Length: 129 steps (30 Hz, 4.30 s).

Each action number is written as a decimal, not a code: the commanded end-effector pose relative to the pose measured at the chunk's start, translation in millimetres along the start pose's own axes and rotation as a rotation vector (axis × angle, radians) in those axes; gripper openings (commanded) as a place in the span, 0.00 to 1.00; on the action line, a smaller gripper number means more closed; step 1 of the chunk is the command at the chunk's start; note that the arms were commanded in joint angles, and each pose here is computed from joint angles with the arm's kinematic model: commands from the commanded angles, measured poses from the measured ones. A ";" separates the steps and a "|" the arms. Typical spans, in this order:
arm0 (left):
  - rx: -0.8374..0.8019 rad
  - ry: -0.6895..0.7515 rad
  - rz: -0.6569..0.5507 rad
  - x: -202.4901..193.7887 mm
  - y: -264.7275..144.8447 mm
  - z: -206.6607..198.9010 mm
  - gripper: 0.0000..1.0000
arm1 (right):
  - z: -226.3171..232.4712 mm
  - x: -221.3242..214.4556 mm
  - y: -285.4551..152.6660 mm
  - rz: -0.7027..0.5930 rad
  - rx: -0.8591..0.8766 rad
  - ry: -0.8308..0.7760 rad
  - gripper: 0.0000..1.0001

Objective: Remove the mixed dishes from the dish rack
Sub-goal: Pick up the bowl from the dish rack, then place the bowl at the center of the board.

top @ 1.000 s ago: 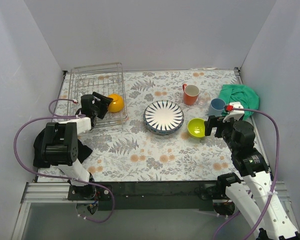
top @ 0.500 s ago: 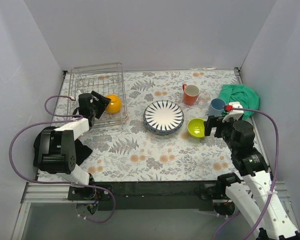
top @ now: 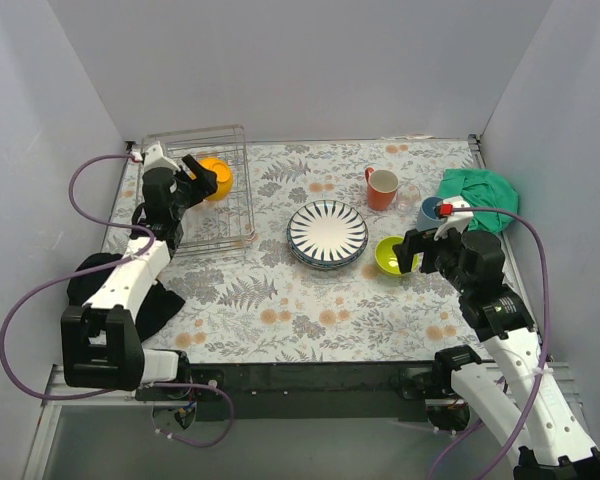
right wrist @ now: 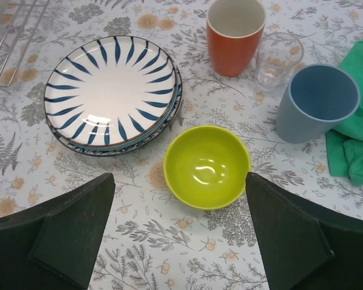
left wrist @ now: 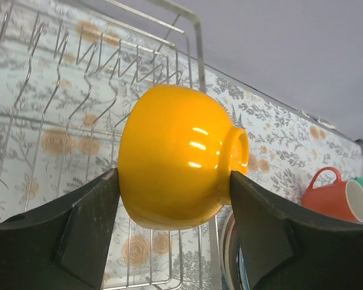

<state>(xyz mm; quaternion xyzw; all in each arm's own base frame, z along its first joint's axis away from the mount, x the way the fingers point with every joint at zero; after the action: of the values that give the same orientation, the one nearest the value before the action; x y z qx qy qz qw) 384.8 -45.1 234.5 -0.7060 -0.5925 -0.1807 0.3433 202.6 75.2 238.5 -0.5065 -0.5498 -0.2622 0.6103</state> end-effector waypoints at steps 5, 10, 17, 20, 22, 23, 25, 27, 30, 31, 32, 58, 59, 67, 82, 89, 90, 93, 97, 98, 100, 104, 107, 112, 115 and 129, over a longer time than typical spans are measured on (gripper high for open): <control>-0.175 0.409 -0.141 11.2 -39.8 -76.7 0.42 | 14.5 28.9 -6.4 -0.066 0.136 -0.014 0.96; -0.312 0.585 -0.175 -4.1 -67.7 -103.7 0.42 | 19.7 29.4 -6.4 -0.068 0.177 -0.009 0.96; -0.557 0.830 -0.136 -51.3 -109.3 -135.0 0.41 | 30.8 33.0 -4.2 -0.065 0.275 -0.008 0.96; -0.638 0.935 -0.125 -72.2 -126.4 -136.1 0.40 | 35.4 37.9 -3.2 -0.072 0.324 -0.011 0.96; -0.711 0.982 -0.110 -91.5 -143.1 -143.2 0.39 | 38.7 40.3 -3.1 -0.076 0.359 -0.021 0.95; -0.754 1.006 -0.094 -106.2 -154.2 -147.8 0.39 | 42.1 40.1 -1.6 -0.072 0.392 -0.023 0.95; -0.778 1.083 -0.090 -121.9 -163.5 -145.3 0.38 | 44.7 44.1 -1.4 -0.081 0.422 -0.028 0.95; -0.816 1.156 -0.077 -143.3 -179.2 -145.4 0.38 | 49.3 45.6 0.7 -0.077 0.472 -0.034 0.95; -0.862 1.265 -0.073 -169.3 -198.8 -144.2 0.39 | 56.1 48.0 2.3 -0.072 0.548 -0.038 0.95; -0.867 1.286 -0.068 -175.3 -202.5 -142.3 0.39 | 57.7 49.2 2.2 -0.074 0.567 -0.040 0.94; -0.886 1.340 -0.075 -184.3 -210.5 -142.3 0.39 | 61.2 49.8 1.5 -0.074 0.604 -0.041 0.94; -1.143 1.563 -0.076 -243.8 -250.8 -124.4 0.44 | 143.8 21.4 -7.0 0.098 1.216 -0.237 0.92; -1.150 1.556 -0.075 -243.9 -252.3 -125.2 0.44 | 145.4 19.6 -6.5 0.104 1.227 -0.243 0.90; -1.181 1.546 -0.029 -251.0 -255.8 -122.2 0.47 | 165.4 2.7 -8.6 0.180 1.356 -0.292 0.64; -1.075 1.491 -0.058 -250.4 -245.1 -112.2 0.80 | 158.8 -2.6 -3.8 0.229 1.258 -0.372 0.01; -0.921 1.251 -0.042 -227.0 -223.2 -122.4 0.98 | 122.7 14.0 24.8 0.284 0.806 -0.410 0.01; -0.881 1.168 -0.039 -214.0 -214.4 -127.7 0.98 | 111.9 17.7 30.9 0.296 0.693 -0.405 0.01; -0.757 0.938 -0.037 -175.3 -188.2 -137.2 0.98 | 85.7 16.2 48.7 0.340 0.423 -0.380 0.01; -0.494 0.647 -0.007 -130.1 -143.0 -127.4 0.98 | 52.5 3.8 70.7 0.394 0.129 -0.330 0.01; -0.416 0.541 -0.005 -114.4 -130.0 -121.2 0.98 | 46.9 0.9 75.8 0.401 0.084 -0.317 0.01; -0.287 0.358 -0.013 -84.4 -108.7 -100.3 0.98 | 36.4 -7.8 86.7 0.408 0.012 -0.284 0.01; -0.141 0.263 -0.116 -48.9 -96.9 -68.2 0.98 | 24.9 -29.0 102.9 0.446 -0.039 -0.219 0.01; -0.142 0.268 -0.132 -47.1 -98.8 -66.4 0.98 | 26.2 -41.1 111.2 0.463 -0.029 -0.196 0.04; -0.136 0.270 -0.145 -45.1 -99.9 -65.1 0.98 | 30.4 -53.8 120.7 0.487 -0.011 -0.170 0.14; -0.136 0.273 -0.145 -45.0 -99.9 -65.0 0.98 | 31.6 -56.6 122.7 0.495 -0.010 -0.156 0.25; -0.137 0.280 -0.147 -44.6 -101.0 -64.2 0.98 | 40.6 -53.8 114.1 0.466 0.047 -0.089 0.39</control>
<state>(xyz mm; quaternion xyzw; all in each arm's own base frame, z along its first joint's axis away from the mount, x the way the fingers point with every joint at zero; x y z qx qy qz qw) 291.7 -120.2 273.1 -0.6563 -0.5666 -0.3424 0.3620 271.2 135.4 133.6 -0.6376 -0.4399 -0.0438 0.6309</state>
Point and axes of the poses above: each gripper's point midway between its finger pads, its own y axis out along the fingers, its own z axis along the line the jaws close on, x = y × z, the point moved 5 cm from there along -y, back along the fingers, and after that the axes turned 13 degrees about -y, right-handed, at the moved point
